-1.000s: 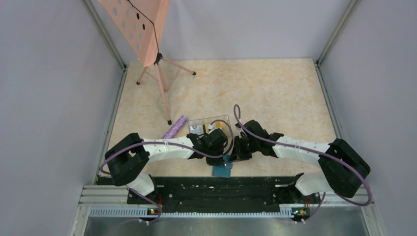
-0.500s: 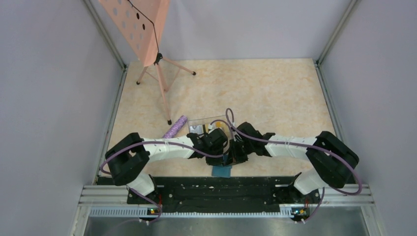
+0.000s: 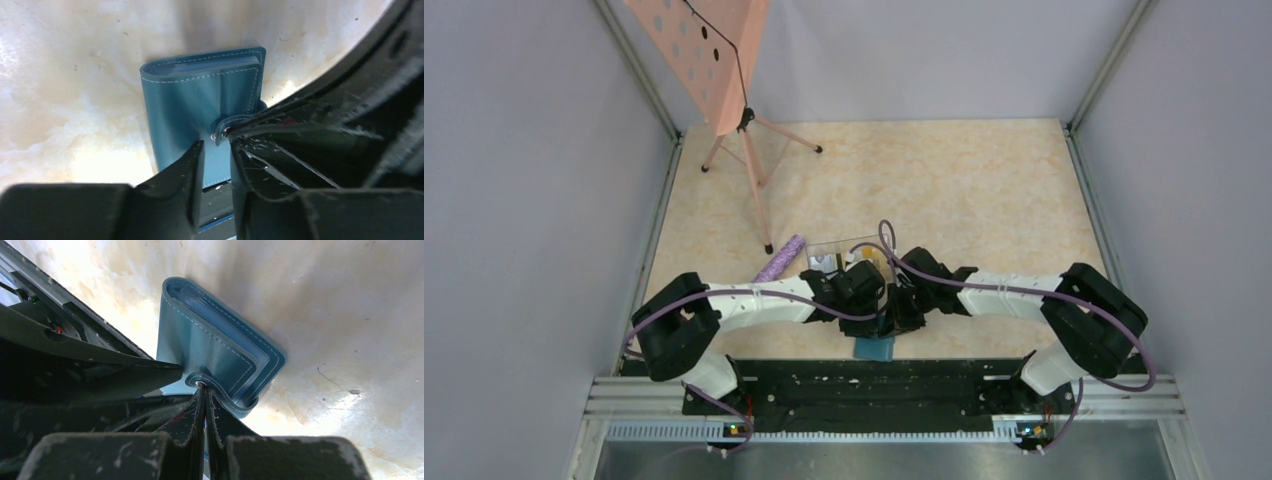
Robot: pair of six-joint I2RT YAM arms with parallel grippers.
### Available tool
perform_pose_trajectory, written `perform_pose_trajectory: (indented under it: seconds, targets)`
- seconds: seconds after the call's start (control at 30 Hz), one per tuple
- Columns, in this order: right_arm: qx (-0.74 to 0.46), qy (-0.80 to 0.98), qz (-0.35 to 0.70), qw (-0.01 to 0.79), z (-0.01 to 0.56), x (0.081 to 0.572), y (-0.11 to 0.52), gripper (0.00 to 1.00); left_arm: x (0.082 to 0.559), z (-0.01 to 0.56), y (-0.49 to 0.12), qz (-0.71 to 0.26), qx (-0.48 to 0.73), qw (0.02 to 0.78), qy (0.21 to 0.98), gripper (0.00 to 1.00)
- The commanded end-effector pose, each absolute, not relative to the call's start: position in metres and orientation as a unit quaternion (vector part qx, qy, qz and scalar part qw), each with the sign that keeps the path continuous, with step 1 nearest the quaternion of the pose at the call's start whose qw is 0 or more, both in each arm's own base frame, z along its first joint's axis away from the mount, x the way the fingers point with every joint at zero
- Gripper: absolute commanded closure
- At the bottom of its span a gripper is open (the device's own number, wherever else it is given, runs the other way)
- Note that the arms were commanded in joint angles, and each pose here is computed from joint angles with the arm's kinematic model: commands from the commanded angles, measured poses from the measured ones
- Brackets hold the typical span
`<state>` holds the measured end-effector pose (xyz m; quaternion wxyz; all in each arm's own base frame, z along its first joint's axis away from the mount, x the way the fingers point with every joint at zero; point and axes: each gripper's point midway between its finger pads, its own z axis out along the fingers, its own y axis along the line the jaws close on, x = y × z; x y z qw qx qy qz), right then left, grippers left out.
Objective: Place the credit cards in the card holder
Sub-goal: Close the card holder at the corner of the board.
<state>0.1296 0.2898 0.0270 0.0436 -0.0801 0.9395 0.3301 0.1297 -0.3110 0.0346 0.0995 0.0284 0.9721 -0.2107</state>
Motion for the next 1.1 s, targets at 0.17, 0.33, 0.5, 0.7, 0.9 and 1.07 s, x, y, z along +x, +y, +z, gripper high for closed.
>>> perform_pose_trajectory:
  seconds: [0.17,0.33,0.5,0.7,0.9,1.07]
  targets:
    - [-0.084,0.957,0.274,0.047,0.001,0.122,0.277,1.0,0.15,0.069,-0.299,-0.253,0.001,0.172,0.952,0.77]
    - [-0.084,0.956,0.276,0.048,0.002,0.123,0.278,1.0,0.142,0.055,-0.298,-0.254,0.004,0.144,0.956,0.84]
    - [-0.082,0.958,0.271,0.045,0.0,0.122,0.276,1.0,0.141,0.049,-0.306,-0.259,0.011,0.129,0.957,0.78]
    - [-0.08,0.961,0.263,0.042,-0.002,0.121,0.273,1.0,0.141,0.043,-0.311,-0.251,0.019,0.121,0.96,0.77]
    - [-0.08,0.964,0.252,0.035,-0.006,0.121,0.272,1.0,0.138,0.03,-0.308,-0.231,0.024,0.105,0.967,0.91]
    - [-0.083,0.962,0.258,0.043,0.002,0.124,0.275,1.0,0.137,0.035,-0.313,-0.245,0.03,0.106,0.963,1.0]
